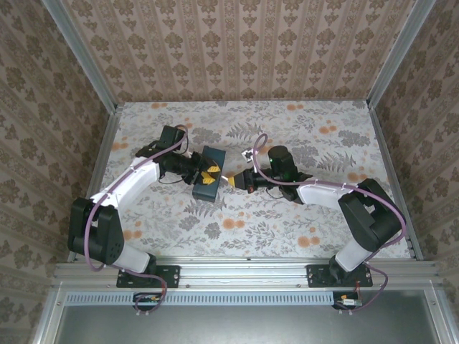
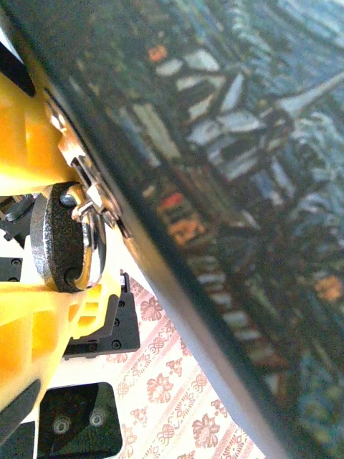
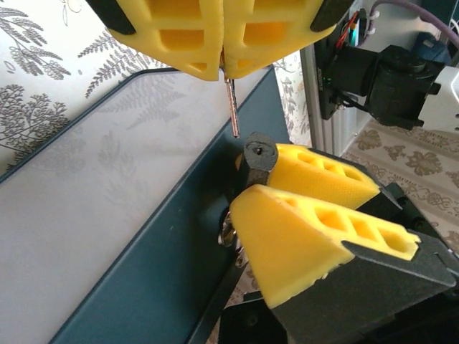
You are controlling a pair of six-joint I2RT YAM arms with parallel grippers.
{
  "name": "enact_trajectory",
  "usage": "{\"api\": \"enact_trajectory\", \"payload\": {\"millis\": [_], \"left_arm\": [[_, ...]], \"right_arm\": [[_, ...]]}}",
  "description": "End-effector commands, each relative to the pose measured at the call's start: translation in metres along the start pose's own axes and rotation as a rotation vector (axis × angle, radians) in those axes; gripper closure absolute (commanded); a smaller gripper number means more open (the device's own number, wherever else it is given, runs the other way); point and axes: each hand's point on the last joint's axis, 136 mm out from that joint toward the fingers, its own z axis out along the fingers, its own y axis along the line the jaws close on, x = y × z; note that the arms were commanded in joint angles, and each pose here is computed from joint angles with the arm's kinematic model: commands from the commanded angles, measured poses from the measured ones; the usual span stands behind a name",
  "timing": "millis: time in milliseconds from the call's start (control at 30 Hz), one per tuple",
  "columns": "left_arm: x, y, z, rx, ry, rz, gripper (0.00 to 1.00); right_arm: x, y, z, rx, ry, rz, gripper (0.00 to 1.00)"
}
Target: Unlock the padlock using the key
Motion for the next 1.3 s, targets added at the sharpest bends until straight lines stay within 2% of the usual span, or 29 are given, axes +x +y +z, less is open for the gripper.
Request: {"api": "enact_trajectory", "payload": {"millis": [0,500,1267], "left_arm": [[0.005,-0.015,-0.010,0.039,0.003,0.063,0.88],[0.008,-0.012,-0.012,0.026,0.001,0.081,0.88],[0.011,-0.015,-0.011,0.032,0.003,0.086,0.89]], "right_arm": [[-0.006,0.020,0.002,-0.062,0.008,-0.056,1.00],[-0.016,0.010,-0.002,-0.025,-0.045,-0.035,1.00],[-0.022,0.006,0.008,-0.029,-0.048,-0.019,1.00]]}}
